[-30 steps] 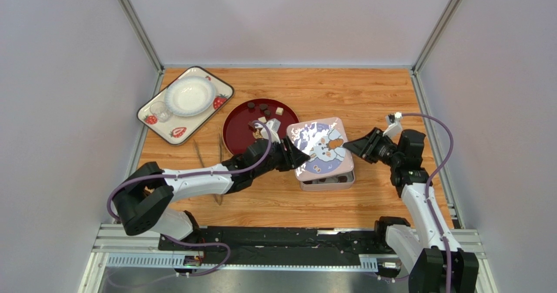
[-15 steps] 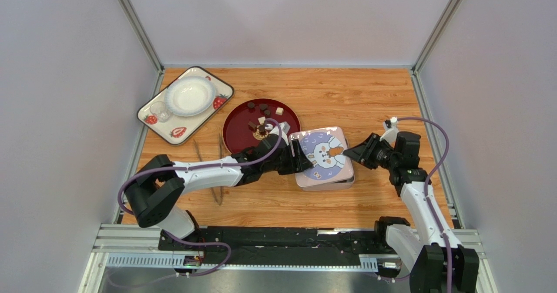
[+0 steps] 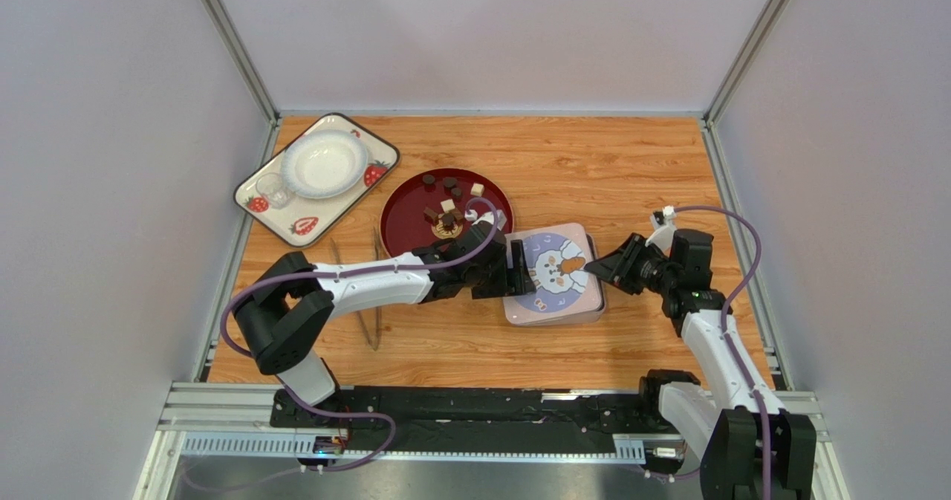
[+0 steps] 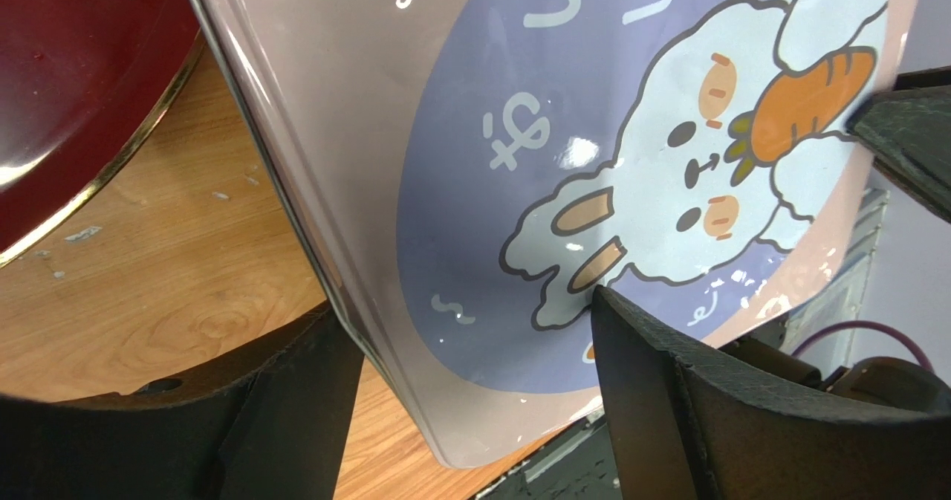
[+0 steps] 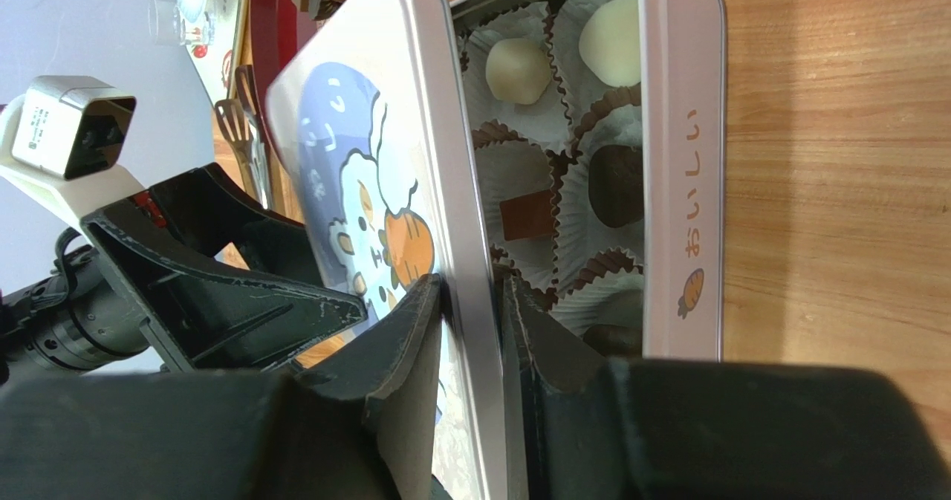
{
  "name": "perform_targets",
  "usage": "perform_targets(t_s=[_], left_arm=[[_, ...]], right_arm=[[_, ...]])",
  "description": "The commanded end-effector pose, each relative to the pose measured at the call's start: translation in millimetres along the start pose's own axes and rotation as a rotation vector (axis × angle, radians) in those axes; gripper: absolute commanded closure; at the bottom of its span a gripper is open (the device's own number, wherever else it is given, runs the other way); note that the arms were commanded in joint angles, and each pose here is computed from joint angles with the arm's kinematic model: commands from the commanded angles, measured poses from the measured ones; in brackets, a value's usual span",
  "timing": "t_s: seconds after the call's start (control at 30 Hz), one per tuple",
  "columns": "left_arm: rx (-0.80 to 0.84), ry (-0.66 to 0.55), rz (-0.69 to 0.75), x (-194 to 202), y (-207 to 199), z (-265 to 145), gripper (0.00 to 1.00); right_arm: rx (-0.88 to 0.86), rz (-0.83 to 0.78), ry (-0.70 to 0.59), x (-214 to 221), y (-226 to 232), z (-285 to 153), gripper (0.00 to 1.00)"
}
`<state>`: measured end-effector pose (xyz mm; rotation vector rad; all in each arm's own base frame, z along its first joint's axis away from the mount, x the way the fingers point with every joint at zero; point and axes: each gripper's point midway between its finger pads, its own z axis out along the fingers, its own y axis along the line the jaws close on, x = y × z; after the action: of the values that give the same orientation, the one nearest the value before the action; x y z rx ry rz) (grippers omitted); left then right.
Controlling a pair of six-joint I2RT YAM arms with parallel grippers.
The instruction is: Pack the chocolate
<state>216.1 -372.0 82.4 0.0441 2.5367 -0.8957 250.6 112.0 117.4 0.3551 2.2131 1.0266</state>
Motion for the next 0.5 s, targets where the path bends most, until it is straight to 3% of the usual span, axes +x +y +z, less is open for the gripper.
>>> perform_targets(t_s=[0.0,0.47], left_arm=[[-0.014,-0.006,0.06,-7,-5,-2,0.19],[0.025,-0.004,0.118,-20,-26,-4,0.14]], right_arm=[[-0.036,-0.037,-0.012,-3,8,1,0.77],[0.029,-0.024,-0.065,-14,1,0,0.78]])
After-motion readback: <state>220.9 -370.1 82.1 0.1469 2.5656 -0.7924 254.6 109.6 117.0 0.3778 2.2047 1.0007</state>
